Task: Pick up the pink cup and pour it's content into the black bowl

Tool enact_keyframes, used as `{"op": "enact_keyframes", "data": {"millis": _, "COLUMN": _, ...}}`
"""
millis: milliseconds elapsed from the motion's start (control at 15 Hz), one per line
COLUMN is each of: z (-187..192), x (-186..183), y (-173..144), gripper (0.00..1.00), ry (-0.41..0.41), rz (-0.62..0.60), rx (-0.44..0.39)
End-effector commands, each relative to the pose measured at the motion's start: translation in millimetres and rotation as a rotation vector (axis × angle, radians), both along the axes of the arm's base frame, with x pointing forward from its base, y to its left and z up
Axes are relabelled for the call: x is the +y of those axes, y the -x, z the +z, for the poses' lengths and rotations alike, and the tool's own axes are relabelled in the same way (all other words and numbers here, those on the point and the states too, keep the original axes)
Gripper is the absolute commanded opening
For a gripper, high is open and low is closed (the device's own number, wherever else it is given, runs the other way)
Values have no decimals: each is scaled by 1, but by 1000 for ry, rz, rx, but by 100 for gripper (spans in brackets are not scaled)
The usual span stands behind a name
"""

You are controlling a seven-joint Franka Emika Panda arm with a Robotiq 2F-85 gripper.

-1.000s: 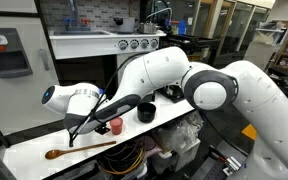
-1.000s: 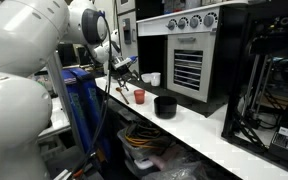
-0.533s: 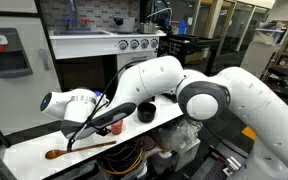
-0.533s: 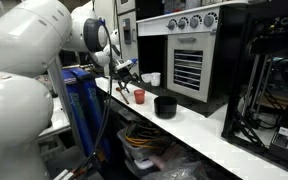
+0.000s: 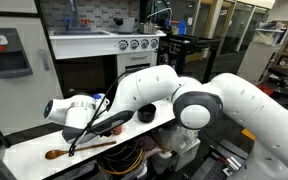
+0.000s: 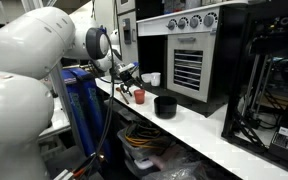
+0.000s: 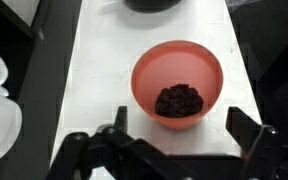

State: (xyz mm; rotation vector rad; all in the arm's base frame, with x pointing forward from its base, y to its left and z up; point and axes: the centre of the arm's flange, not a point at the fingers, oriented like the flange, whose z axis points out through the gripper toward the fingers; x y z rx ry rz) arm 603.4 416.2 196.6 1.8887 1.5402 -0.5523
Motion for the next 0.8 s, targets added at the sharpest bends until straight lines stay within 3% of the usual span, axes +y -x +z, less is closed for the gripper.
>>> {"op": "enact_keyframes", "data": {"millis": 0, "z": -7, "x": 9, "y": -14, "gripper": 100, "ry": 47, "rz": 14, "rx": 35}}
{"op": "enact_keyframes", "data": {"millis": 733, "z": -20, "x": 5, "y": -11, "gripper": 100, "ry": 147, "rz": 66, "rx": 94}}
